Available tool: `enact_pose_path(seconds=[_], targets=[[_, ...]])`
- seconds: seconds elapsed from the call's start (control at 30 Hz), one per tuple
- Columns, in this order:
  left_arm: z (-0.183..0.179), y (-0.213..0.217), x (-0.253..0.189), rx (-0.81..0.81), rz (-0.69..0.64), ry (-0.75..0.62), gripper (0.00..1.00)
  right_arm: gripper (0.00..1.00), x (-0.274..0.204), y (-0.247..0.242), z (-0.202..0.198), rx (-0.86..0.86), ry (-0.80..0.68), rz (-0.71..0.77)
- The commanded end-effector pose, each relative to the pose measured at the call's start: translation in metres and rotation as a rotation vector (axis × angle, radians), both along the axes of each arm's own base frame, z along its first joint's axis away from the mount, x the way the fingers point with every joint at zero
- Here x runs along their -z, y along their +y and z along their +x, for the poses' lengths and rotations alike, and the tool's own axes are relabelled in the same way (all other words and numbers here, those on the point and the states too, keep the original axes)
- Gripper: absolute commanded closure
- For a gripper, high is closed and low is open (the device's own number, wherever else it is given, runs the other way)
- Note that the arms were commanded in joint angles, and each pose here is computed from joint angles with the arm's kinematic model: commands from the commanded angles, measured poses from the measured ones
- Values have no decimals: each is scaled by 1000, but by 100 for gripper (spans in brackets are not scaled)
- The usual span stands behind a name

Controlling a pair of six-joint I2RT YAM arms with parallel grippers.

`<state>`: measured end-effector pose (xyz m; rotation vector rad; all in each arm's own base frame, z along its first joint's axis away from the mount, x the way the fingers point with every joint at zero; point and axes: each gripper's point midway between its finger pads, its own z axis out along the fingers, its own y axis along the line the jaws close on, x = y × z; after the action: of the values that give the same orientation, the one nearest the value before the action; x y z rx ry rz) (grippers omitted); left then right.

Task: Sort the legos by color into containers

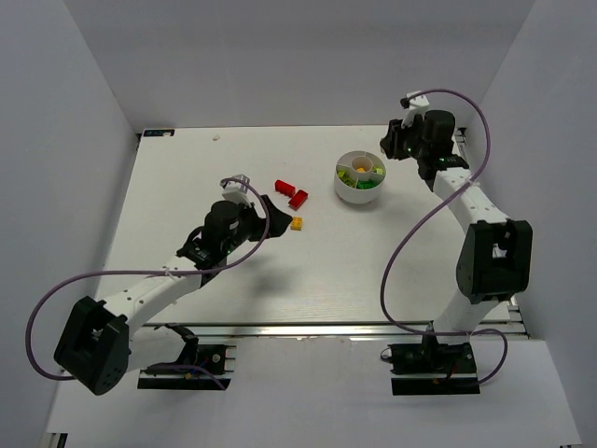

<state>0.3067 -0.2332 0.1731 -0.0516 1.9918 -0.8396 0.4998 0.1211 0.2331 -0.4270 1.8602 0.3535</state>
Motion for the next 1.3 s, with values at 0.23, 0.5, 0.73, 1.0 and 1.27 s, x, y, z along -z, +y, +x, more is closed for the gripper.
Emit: enact_pose_path(seconds=[0.23, 0.5, 0.73, 1.0, 1.27], targets=[[2, 22, -7, -108, 9, -2, 2, 100, 35, -25, 58, 168, 101, 8], [2, 25, -5, -120, 13, 4, 2, 100, 55, -12, 58, 110, 174, 61], [3, 23, -4, -114, 14, 9, 2, 98, 69, -5, 44, 69, 230, 88], [2, 25, -2, -118, 15, 12, 2, 81, 77, -4, 42, 68, 254, 94], [1, 26, -2, -120, 14, 11, 2, 58, 81, -4, 44, 70, 259, 91]])
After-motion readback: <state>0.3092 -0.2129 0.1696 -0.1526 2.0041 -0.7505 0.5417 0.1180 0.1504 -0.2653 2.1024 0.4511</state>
